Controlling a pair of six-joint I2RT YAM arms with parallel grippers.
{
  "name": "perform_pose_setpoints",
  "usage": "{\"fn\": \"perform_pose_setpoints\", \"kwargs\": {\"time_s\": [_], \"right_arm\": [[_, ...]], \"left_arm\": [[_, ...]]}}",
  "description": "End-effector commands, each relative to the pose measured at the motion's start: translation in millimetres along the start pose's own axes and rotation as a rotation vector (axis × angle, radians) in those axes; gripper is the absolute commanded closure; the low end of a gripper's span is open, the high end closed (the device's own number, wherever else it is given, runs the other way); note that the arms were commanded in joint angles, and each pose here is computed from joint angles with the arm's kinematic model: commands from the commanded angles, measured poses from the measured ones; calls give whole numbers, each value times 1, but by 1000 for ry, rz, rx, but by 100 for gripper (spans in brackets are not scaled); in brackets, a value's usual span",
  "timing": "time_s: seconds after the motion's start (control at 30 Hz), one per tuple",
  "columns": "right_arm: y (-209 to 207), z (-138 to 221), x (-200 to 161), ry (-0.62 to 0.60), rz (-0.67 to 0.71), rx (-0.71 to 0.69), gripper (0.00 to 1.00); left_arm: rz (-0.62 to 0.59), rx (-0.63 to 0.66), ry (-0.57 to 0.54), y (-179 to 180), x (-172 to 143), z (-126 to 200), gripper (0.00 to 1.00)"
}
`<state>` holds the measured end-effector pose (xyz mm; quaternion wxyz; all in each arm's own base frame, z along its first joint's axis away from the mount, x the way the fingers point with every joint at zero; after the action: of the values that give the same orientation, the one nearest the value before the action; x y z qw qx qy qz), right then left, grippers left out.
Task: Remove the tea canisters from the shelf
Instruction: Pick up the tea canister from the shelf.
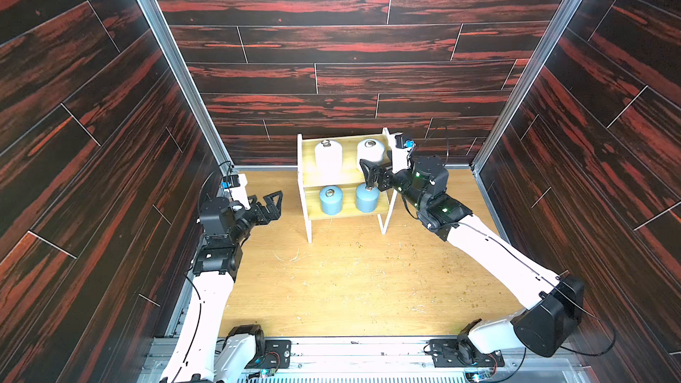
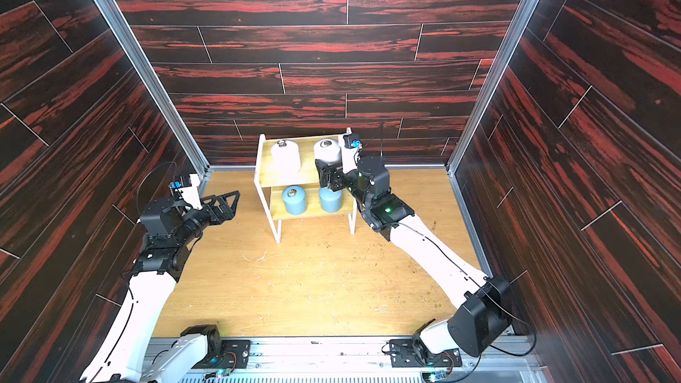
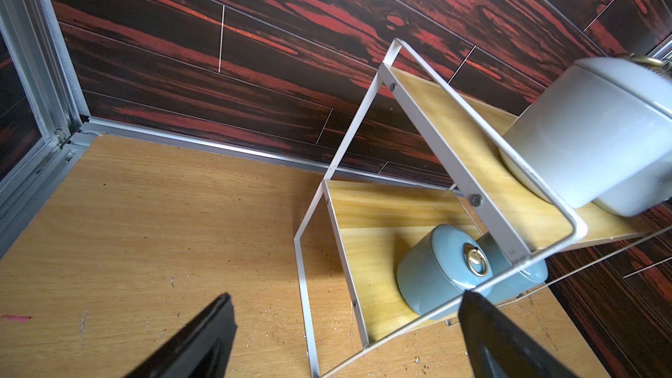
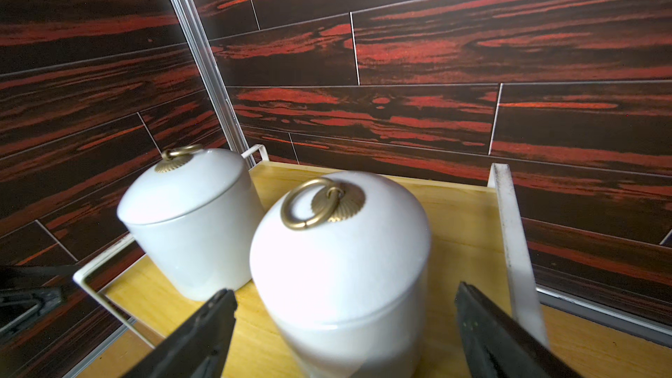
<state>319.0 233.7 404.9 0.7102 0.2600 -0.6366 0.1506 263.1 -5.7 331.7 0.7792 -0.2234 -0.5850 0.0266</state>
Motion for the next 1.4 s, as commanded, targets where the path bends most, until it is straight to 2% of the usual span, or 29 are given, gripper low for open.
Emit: {"fn": "perform_pose_setpoints", "kwargs": {"time_s": [0.0, 1.37], "right_arm": [[2, -10, -9, 33, -4, -3, 2], [-4, -47, -36, 138, 76, -51, 2]], "left_arm": [[-5, -1, 11, 0, -4, 3, 0], [13, -24, 5, 0, -4, -1, 0]]}}
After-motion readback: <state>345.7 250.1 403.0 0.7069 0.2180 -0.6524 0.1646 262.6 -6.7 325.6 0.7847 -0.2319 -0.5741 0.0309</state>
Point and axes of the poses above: each gripper's point midway between its finger pads, its own z axis back along the fingers, its own y axis along the line the jaws close on, x = y × z, the point moved 9 cm from there along z, back along the fingers, and after that the axes turned 2 degrees about -z, right-handed, at the moved point
